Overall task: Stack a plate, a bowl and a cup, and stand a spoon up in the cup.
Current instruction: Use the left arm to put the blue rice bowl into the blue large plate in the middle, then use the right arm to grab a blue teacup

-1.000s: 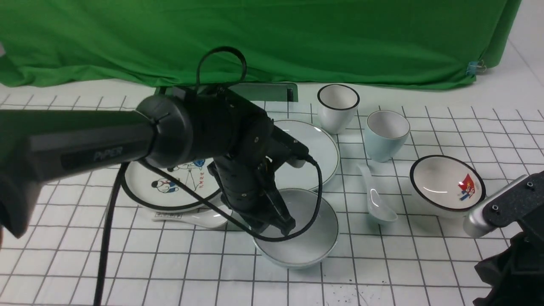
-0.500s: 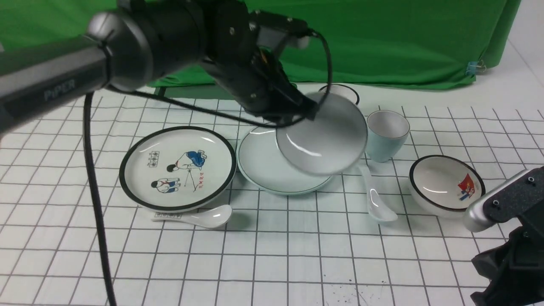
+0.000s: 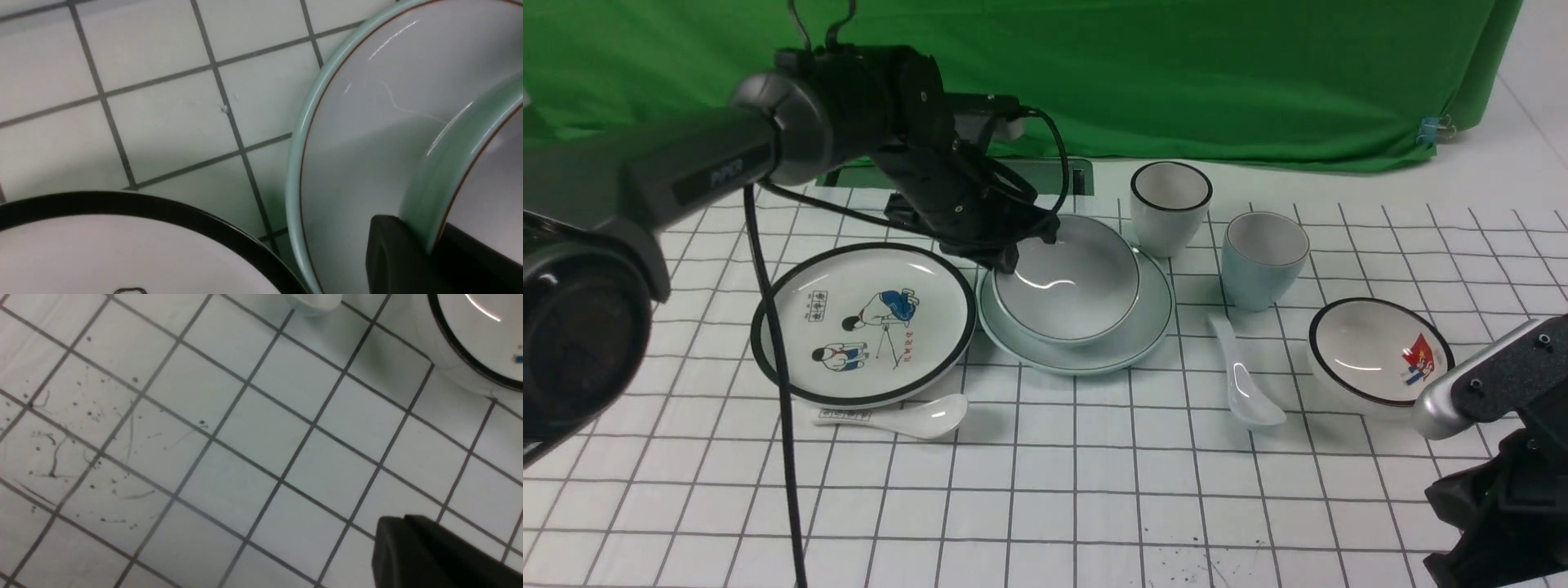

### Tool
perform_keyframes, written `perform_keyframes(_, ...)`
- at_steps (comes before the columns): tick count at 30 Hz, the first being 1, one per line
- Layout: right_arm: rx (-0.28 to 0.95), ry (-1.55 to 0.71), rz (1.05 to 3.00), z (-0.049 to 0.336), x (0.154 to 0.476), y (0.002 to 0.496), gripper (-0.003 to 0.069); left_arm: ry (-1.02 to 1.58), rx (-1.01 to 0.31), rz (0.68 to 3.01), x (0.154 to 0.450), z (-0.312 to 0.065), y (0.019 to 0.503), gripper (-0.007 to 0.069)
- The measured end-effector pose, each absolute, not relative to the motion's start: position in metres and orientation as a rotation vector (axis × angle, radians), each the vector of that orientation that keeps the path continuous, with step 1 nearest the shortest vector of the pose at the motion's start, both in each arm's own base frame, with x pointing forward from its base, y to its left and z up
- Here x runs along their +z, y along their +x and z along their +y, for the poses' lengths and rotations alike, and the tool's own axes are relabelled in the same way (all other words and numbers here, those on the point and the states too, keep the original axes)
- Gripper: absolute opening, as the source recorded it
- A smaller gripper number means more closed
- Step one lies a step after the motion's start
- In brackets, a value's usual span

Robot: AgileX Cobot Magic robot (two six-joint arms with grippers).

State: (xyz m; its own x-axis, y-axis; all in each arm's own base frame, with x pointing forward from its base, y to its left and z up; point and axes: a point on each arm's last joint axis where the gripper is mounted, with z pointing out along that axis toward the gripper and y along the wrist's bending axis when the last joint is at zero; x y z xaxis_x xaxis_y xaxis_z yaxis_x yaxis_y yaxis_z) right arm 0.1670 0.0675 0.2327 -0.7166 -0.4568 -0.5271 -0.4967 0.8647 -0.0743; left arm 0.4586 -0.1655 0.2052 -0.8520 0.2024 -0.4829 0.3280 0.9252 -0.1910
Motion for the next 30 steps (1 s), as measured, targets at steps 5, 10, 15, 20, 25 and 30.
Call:
perform_keyframes(5, 0.098, -0.69, 2.482, 0.068, 0.233, 0.168, 0.0043, 0.391, -0.369, 2.625, 0.201, -0.168, 0.458, -0.0003)
perform_keyframes(10, 0.099, -0.687, 2.47, 0.068, 0.234, 0.168, 0.0043, 0.387, -0.371, 2.62, 0.2, -0.169, 0.459, 0.0074)
perform_keyframes(15, 0.099, -0.687, 2.47, 0.068, 0.234, 0.168, 0.0045, 0.361, -0.379, 2.593, 0.198, -0.17, 0.463, 0.0205)
perform_keyframes(20, 0.118, -0.62, 2.541, 0.068, 0.237, 0.169, 0.0057, 0.351, -0.383, 2.576, 0.216, -0.169, 0.462, 0.0351)
perform_keyframes(25, 0.173, -0.561, 2.592, 0.081, 0.258, 0.199, 0.0165, 0.419, -0.291, 2.473, 0.283, -0.158, 0.444, 0.0402)
perform_keyframes(30, 0.176, -0.584, 2.521, 0.1, 0.279, 0.265, 0.0366, 0.464, -0.348, 2.299, 0.37, -0.147, 0.399, 0.0272)
